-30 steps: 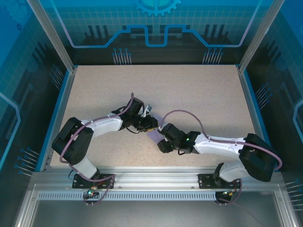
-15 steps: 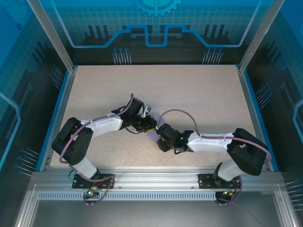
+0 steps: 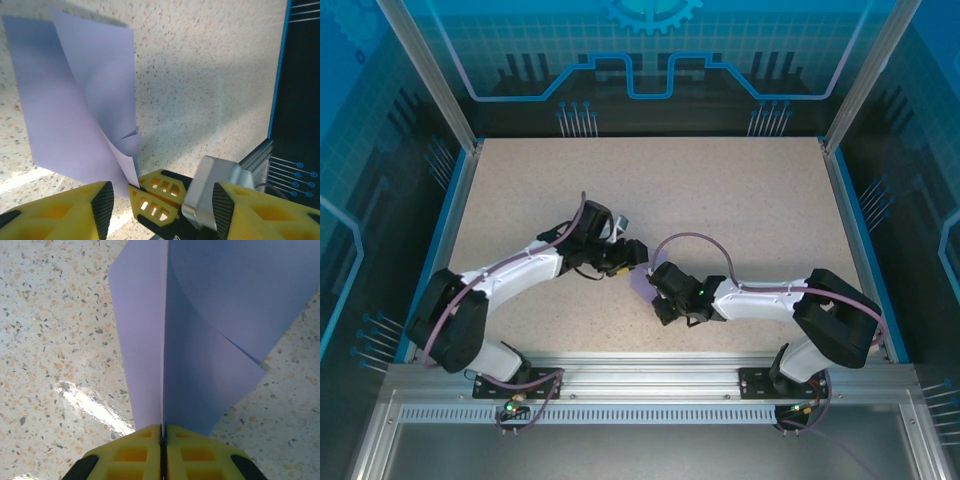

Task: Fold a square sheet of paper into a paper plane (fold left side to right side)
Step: Fourth fold the wing at the center of the table.

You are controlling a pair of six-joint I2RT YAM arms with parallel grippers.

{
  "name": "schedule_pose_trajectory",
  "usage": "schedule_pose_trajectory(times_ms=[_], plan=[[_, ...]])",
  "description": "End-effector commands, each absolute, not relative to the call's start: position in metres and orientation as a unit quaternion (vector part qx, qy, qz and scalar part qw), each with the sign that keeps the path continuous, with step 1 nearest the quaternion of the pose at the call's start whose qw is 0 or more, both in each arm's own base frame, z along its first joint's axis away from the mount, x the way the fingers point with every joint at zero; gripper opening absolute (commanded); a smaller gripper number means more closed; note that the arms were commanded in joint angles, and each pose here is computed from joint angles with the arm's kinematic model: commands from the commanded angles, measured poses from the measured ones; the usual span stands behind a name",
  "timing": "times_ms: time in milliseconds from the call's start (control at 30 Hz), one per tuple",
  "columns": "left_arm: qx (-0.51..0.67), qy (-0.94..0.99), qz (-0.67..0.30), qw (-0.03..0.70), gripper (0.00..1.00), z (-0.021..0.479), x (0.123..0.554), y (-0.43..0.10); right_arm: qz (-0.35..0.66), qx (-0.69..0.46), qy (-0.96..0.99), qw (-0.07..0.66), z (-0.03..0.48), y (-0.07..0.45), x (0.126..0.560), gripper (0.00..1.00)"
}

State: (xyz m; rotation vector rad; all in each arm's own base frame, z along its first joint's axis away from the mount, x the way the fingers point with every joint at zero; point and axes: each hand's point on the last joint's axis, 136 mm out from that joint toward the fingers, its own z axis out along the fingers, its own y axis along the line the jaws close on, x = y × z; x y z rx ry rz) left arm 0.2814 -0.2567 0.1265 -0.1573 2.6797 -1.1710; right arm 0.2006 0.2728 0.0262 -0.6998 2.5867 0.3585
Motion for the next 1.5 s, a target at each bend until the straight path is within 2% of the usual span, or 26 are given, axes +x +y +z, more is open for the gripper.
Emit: schedule_pose_trajectory(times_ms=[0, 133, 300, 367, 833, 1167, 1467], plan=[[-0.068, 0.913, -0.384, 0.116, 0.61, 0.131, 0.276, -0.234, 0.156, -0.245, 0.934, 0.209, 0.026, 0.277, 0.197, 0.09], [-0.087, 0.918, -0.372, 0.108, 0.59, 0.119, 0.270, -0.221, 0.178, -0.233, 0.933, 0.208, 0.027, 0.275, 0.197, 0.09], [-0.101, 0.915, -0.384, 0.074, 0.40, 0.092, 0.266, -0.227, 0.205, -0.220, 0.932, 0.202, 0.026, 0.273, 0.196, 0.09], [-0.100, 0.914, -0.388, 0.062, 0.36, 0.083, 0.266, -0.233, 0.211, -0.214, 0.932, 0.200, 0.024, 0.271, 0.196, 0.08], [-0.062, 0.920, -0.387, 0.022, 0.40, 0.054, 0.274, -0.282, 0.245, -0.193, 0.931, 0.191, 0.024, 0.266, 0.197, 0.09], [-0.062, 0.924, -0.376, 0.004, 0.44, 0.037, 0.279, -0.294, 0.254, -0.185, 0.932, 0.180, 0.019, 0.264, 0.197, 0.09], [-0.077, 0.938, -0.337, -0.010, 0.46, 0.018, 0.278, -0.286, 0.262, -0.185, 0.932, 0.171, 0.016, 0.265, 0.197, 0.12]])
